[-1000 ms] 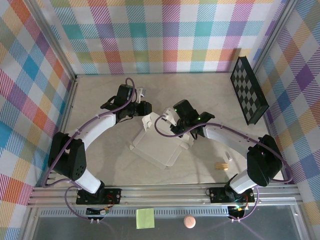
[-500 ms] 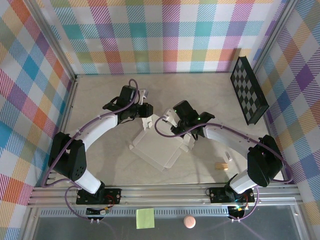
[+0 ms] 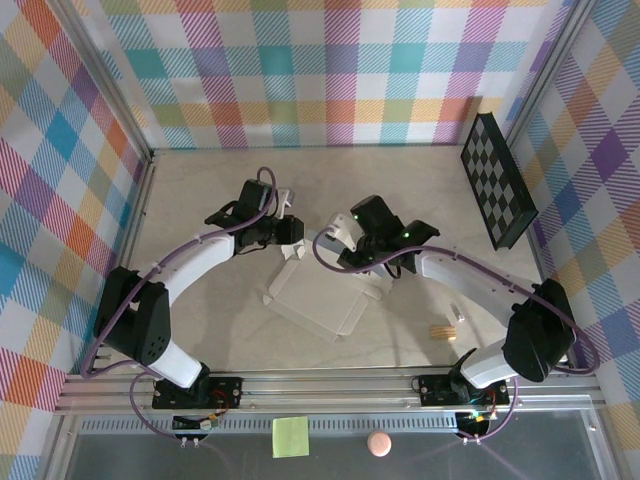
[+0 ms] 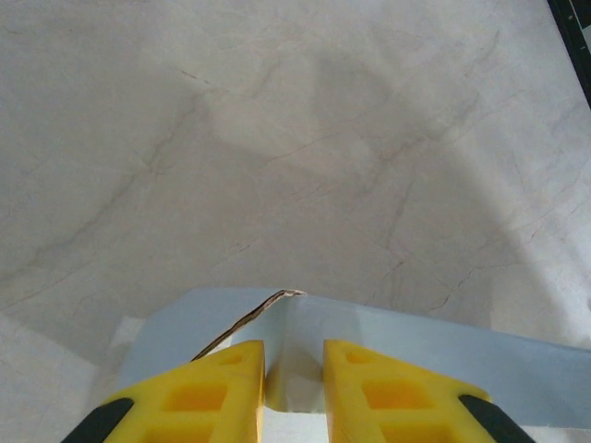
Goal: Fold the paper box
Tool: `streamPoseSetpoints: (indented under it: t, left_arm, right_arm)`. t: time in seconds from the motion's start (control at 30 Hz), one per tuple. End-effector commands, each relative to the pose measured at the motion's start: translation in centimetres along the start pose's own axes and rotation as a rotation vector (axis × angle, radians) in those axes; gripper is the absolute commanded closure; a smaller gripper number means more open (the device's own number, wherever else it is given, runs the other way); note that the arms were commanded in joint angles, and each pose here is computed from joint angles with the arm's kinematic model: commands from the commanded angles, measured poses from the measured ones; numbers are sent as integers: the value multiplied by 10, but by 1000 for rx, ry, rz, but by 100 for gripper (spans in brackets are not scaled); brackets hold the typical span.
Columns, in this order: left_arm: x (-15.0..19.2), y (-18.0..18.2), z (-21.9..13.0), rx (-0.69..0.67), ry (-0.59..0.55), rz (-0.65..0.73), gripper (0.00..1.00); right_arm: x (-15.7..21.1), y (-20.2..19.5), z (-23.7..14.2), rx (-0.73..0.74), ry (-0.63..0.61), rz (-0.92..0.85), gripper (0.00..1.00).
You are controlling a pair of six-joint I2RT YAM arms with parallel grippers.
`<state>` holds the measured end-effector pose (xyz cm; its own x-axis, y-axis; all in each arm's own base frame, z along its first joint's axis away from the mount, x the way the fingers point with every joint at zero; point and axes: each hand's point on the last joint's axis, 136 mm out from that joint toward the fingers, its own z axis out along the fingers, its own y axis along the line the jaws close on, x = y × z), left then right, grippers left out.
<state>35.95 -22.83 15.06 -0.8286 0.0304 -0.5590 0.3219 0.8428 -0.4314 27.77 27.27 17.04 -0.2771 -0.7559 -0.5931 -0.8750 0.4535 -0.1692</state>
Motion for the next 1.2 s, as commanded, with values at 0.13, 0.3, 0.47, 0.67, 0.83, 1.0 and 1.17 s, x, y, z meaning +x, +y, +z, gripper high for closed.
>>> streamPoseSetpoints:
  t: [0.13,0.3,0.47,0.67,0.83,1.0,1.17]
  left_arm:
    - [16,1,-4,4,19,-20,76]
    - [18,1,-5,8,13,-26,76]
    - [20,2,-4,9,16,-29,76]
    - [22,2,-3,9,21,-31,76]
    - [21,1,-5,13,18,-27,76]
    - [0,-7,-22,28,-91,2,74]
    - [-14,-5,-48,-22,-198,58,72]
  right_arm:
    - [-36,10,-17,-112,-107,64,58]
    - [-30,-1,-4,-154,-48,158,60]
    - [-19,-5,10,-232,2,234,62]
    - [-6,-1,23,-315,33,289,68]
    - [11,2,35,-326,95,298,78]
    - [20,6,37,-328,117,304,80]
    - [20,6,34,-325,109,304,80]
